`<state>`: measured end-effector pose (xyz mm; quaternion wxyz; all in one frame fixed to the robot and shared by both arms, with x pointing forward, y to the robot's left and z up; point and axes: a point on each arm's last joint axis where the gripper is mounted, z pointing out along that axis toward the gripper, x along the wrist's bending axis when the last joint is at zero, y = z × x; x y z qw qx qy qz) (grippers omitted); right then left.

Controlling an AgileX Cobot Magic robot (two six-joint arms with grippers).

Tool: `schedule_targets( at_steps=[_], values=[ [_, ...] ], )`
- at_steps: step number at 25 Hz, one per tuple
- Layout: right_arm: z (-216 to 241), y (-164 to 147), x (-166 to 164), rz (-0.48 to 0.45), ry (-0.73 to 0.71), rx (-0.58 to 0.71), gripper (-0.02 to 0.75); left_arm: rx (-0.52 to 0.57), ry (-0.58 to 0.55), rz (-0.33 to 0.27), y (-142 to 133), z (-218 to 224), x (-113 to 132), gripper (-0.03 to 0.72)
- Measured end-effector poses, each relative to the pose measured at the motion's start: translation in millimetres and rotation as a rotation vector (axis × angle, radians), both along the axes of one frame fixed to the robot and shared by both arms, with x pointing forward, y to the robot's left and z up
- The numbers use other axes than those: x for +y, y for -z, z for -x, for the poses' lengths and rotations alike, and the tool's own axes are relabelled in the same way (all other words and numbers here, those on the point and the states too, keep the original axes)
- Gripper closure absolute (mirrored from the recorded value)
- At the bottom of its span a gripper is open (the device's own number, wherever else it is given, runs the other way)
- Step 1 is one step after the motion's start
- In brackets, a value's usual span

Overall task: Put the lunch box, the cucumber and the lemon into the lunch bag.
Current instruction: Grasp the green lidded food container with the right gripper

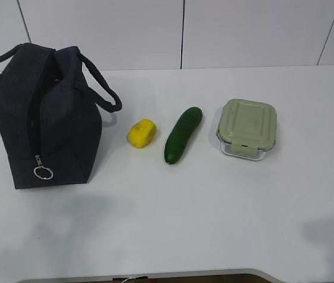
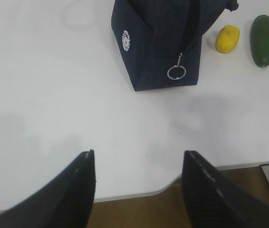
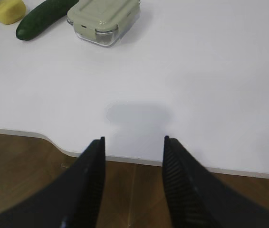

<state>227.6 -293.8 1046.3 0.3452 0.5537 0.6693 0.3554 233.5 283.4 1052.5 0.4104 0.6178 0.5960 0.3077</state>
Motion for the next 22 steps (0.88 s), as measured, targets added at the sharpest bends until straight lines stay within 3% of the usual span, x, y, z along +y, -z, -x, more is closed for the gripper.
schedule_targets(
  at_steps=[22],
  values=[
    [0.0, 0.0, 0.0, 0.0, 0.0, 0.0, 0.405, 0.0, 0.0, 0.0, 0.0, 0.0, 0.0, 0.26]
  ],
)
